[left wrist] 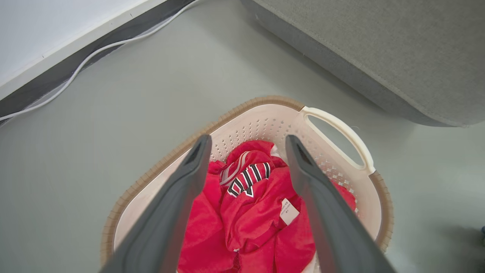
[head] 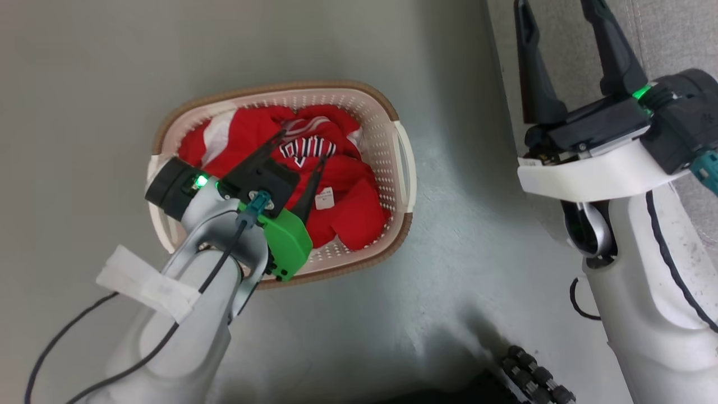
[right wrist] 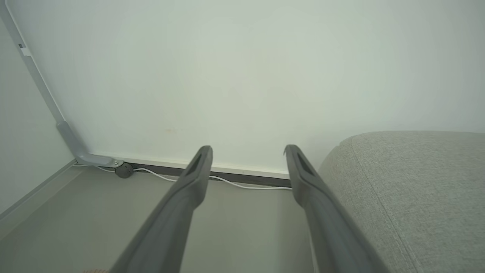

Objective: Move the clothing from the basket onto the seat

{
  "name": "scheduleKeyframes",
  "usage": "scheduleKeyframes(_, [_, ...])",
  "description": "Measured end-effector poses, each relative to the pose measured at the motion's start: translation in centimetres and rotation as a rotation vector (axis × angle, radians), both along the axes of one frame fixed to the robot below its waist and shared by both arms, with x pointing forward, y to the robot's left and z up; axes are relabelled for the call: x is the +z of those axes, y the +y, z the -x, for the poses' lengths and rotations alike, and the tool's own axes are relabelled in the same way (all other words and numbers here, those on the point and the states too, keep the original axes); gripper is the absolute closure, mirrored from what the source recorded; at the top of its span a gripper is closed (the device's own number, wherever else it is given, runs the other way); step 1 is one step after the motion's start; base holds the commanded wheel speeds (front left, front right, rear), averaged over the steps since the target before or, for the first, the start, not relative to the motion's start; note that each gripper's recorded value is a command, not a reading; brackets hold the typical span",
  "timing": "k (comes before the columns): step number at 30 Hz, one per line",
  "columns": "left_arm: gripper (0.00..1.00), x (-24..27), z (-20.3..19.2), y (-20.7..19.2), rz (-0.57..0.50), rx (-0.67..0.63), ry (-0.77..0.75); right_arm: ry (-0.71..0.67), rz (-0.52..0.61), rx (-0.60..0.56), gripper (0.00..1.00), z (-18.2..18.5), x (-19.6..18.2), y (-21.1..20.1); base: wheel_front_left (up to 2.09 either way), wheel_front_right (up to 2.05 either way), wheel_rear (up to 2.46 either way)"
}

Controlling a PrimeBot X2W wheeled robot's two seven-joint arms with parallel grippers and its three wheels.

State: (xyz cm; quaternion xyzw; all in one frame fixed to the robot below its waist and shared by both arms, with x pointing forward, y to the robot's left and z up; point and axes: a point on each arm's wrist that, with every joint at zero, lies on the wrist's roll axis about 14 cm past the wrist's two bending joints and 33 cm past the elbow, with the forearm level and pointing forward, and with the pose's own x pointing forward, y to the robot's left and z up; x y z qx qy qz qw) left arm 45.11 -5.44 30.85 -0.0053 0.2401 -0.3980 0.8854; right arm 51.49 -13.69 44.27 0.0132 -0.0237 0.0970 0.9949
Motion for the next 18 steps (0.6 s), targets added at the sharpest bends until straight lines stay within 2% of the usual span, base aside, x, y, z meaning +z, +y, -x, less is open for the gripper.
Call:
scheduleKeyframes(7, [0.00, -4.0, 0.5, -0.8, -0.043, -0.069, 0.084, 0.007, 0.010, -0.011, 0.00, -1.4, -1.4, -0.6, 0.00, 0.00, 0.00])
scheduleKeyframes(13, [0.00, -7.7, 2.8, -2.0, -0.063, -0.143, 0.208, 0.045, 0.040, -0.046, 0.00, -1.5, -3.2, -2.1, 0.00, 0.00, 0.00])
scheduleKeyframes(18, [0.00, -9.8, 4.0, -2.2, -0.059, -0.144, 0.324, 0.082, 0.046, -0.057, 0.00, -1.1, -4.4, -2.6, 0.00, 0.00, 0.00])
